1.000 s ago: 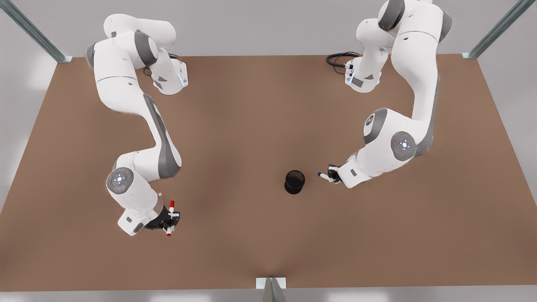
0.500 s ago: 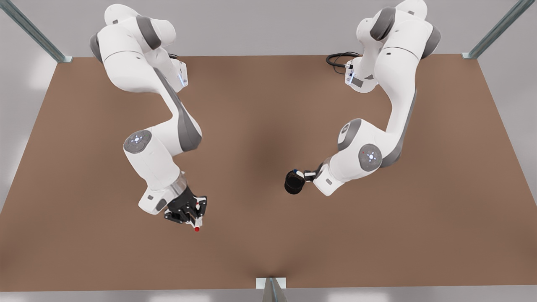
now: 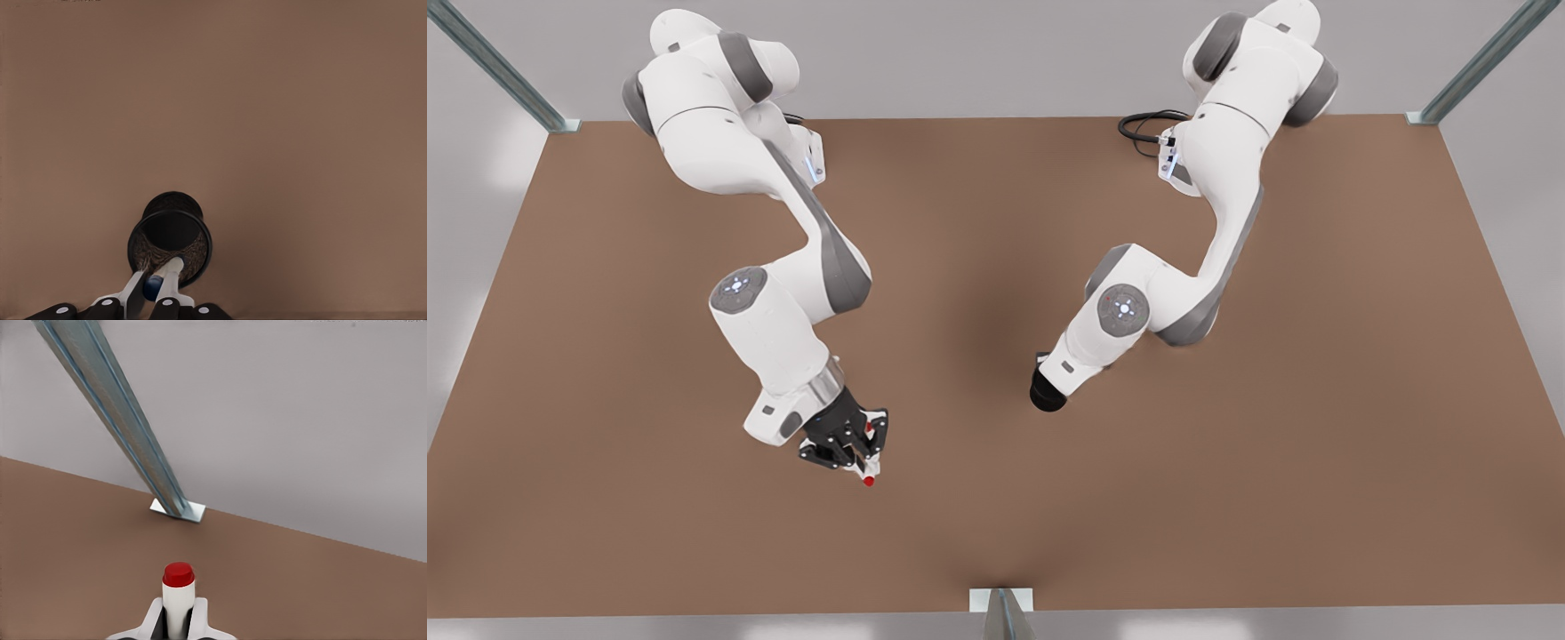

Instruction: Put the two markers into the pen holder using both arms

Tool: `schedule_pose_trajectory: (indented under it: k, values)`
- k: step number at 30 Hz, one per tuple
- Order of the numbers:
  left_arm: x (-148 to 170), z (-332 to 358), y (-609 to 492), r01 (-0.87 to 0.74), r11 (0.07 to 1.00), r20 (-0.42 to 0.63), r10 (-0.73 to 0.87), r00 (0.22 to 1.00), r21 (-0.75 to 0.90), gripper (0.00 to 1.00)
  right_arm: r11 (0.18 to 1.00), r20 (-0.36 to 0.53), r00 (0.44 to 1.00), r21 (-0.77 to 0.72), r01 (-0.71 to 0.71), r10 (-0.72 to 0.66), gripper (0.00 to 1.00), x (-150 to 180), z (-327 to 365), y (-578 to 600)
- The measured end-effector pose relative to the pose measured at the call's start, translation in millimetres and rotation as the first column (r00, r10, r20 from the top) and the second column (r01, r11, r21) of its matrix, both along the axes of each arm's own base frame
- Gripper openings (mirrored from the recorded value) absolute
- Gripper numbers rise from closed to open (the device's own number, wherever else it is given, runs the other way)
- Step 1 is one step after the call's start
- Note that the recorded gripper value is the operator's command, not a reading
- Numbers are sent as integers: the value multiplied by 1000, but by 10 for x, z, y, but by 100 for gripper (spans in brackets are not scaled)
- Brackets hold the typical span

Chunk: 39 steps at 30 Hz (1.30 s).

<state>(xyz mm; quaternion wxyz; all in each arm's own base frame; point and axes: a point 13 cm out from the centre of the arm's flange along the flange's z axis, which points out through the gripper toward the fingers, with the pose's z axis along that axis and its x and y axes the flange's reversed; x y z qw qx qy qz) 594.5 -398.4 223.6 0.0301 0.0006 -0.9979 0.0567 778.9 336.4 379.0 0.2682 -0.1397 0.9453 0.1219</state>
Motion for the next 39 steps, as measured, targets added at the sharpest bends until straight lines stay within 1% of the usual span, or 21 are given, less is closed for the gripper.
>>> schedule_pose_trajectory:
  k: [3, 5, 6, 7, 10, 11, 12, 14, 15, 17, 19, 24, 29, 32, 33, 36, 39]
  values:
    - [-130, -14, -72, 46, 998, 22, -47, 999, 38, 100, 1000, 12, 1000, 18, -7, 7, 21, -15, 43, 99]
    - [-108, 56, -27, 49, 998, 36, -51, 998, 46, 100, 1000, 18, 1000, 27, -10, 9, 21, -22, 66, 144]
    - [-8, 154, 119, 31, 998, 45, -34, 998, 53, 100, 999, 22, 1000, 32, -12, 11, 21, -26, 81, 170]
    - [172, 277, 407, -5, 998, 50, 2, 999, 60, 100, 999, 26, 1000, 39, -14, 13, 21, -31, 99, 202]
    - [736, 796, 1683, -147, 984, 46, 143, 989, 99, 100, 998, 41, 999, 55, -31, 29, 21, -79, 137, 375]
    - [826, 1084, 2190, -196, 974, 54, 191, 980, 110, 100, 997, 49, 998, 62, -47, 44, 21, -139, 155, 532]
    - [823, 1456, 2572, -230, 966, 77, 222, 972, 119, 100, 996, 56, 997, 70, -60, 57, 21, -193, 159, 677]
    - [650, 2037, 3037, -261, 954, 101, 248, 964, 147, 100, 993, 73, 994, 86, -83, 77, 21, -293, 172, 942]
    - [537, 2248, 3139, -265, 952, 105, 250, 962, 155, 100, 991, 81, 993, 96, -96, 88, 21, -354, 176, 1089]
    - [353, 2409, 3226, -251, 955, 79, 241, 967, 161, 100, 987, 94, 990, 114, -111, 101, 21, -438, 160, 1310]
    - [260, 2361, 3231, -221, 961, 34, 219, 975, 165, 100, 983, 109, 988, 130, -127, 113, 21, -533, 150, 1534]
    - [144, 2151, 3180, -148, 974, -54, 159, 986, 169, 100, 975, 141, 981, 162, -153, 131, 21, -746, 201, 1957]
    - [117, 2069, 3156, -97, 981, -85, 112, 990, 165, 100, 969, 171, 975, 176, -172, 142, 21, -952, 251, 2300]
    - [118, 2023, 3156, -75, 984, -96, 92, 991, 163, 100, 969, 178, 973, 171, -177, 146, 21, -1042, 109, 2468]
    - [118, 2015, 3161, -70, 984, -98, 86, 991, 163, 100, 970, 186, 972, 167, -179, 147, 21, -1046, 21, 2530]
    - [117, 2001, 3165, -53, 986, -103, 70, 992, 160, 100, 964, 260, 955, 181, -192, 142, 21, -955, -16, 2836]
    - [119, 1974, 3172, -39, 987, -109, 57, 992, 158, 100, 963, 281, 949, 182, -196, 140, 21, -945, -264, 2989]
